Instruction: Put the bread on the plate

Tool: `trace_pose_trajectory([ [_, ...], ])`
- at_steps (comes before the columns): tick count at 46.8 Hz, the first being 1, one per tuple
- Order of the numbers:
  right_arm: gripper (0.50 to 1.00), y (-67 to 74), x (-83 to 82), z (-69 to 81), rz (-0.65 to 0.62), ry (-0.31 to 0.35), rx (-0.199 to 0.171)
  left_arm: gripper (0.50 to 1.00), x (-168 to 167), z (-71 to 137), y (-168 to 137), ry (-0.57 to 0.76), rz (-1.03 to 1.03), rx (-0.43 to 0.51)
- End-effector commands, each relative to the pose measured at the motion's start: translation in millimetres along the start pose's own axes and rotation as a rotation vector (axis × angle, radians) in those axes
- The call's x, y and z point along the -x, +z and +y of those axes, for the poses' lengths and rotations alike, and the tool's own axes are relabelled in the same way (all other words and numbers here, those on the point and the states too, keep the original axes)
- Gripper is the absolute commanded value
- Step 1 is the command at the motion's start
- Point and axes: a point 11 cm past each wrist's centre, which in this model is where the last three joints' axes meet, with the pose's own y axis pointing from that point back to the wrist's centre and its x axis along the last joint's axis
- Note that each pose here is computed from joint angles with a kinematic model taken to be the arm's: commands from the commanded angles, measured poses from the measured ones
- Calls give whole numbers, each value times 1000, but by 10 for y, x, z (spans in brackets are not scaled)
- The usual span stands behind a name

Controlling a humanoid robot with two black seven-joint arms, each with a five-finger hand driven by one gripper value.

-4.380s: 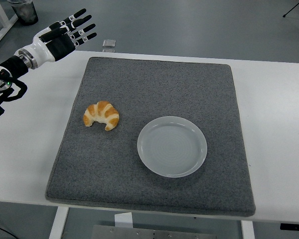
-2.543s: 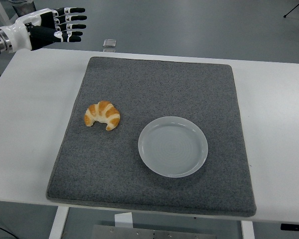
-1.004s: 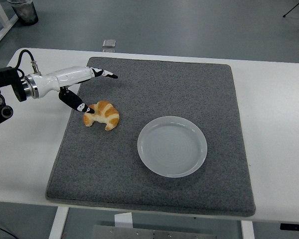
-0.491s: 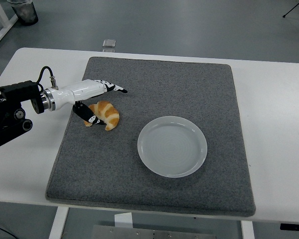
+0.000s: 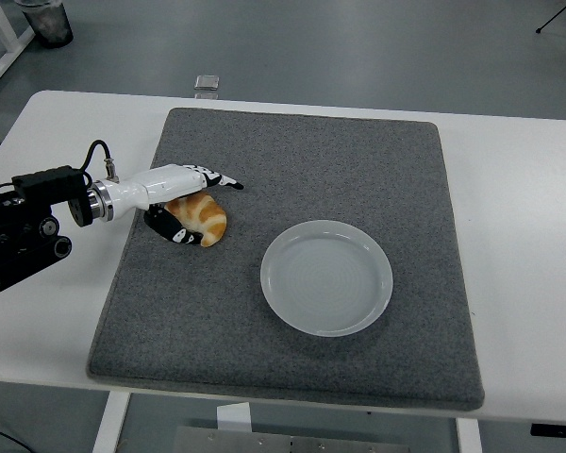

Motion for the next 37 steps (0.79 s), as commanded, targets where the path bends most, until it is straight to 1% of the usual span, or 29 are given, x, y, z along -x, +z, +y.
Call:
trace_pose_trajectory([
  [1,954,0,0,0,0,0,0,986,-11,-2,-2,0,-2,-1],
  [5,952,0,0,0,0,0,0,969,-6,4,-9,0,-2,-2],
  [8,952,0,0,0,0,0,0,924,-1,11,-15,-1,-1,-4],
  [10,952,0,0,0,0,0,0,879,-8,9,-14,0,-2,-4],
  [12,952,9,1,0,0,0,1,817,-21,18,-20,2,-5,-5],
  [14,952,9,1,0,0,0,1,727,-37,19,-22,4,-9,-5],
  [16,952,0,0,0,0,0,0,626,-46,23,-27,5,-11,-8],
  [17,952,0,0,0,0,0,0,598,-55,21,-25,7,-13,-7],
  [20,952,0,0,0,0,0,0,581,-72,29,-32,10,-13,-8],
  [23,952,9,1,0,0,0,1,516,-67,36,-38,9,-13,-10],
  [25,952,9,1,0,0,0,1,500,-76,34,-37,12,-13,-10],
  [37,952,0,0,0,0,0,0,500,-125,36,-32,26,-12,-7],
])
